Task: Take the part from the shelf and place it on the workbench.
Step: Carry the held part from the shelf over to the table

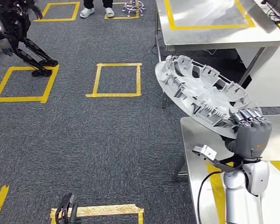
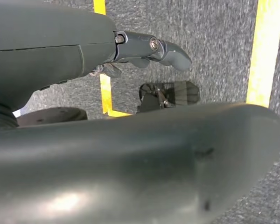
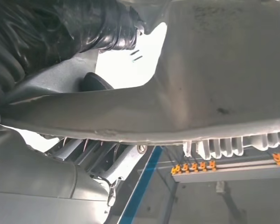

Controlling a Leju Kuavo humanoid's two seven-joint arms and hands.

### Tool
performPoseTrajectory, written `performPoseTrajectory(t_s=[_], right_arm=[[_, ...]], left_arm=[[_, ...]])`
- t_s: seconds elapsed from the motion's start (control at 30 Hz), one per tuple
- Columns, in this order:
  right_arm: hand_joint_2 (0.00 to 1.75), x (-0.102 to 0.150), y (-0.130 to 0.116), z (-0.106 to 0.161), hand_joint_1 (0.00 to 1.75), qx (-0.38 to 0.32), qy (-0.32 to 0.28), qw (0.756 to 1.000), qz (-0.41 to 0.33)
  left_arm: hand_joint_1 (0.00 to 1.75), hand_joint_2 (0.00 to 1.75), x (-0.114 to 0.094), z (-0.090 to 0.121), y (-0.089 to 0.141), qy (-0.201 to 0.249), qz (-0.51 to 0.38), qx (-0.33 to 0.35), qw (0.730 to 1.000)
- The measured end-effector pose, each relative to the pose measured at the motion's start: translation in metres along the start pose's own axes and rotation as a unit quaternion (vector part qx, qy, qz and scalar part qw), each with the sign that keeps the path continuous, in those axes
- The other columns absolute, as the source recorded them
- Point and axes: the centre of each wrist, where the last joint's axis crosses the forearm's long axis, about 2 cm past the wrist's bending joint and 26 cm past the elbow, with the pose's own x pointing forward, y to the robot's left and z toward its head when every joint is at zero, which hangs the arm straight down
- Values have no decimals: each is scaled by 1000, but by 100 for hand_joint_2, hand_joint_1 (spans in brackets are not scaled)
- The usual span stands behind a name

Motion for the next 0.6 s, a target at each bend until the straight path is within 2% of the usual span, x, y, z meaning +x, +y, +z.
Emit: performPoseTrajectory(t_s=[0.33,0.6], right_arm=[[175,2,0,5,175,7,2,1000,0],[175,3,1,-1,175,3,-4,1000,1]], left_arm=[[0,0,-7,0,0,10,-3,1,1000],[0,0,-2,0,3,52,3,-36,998]])
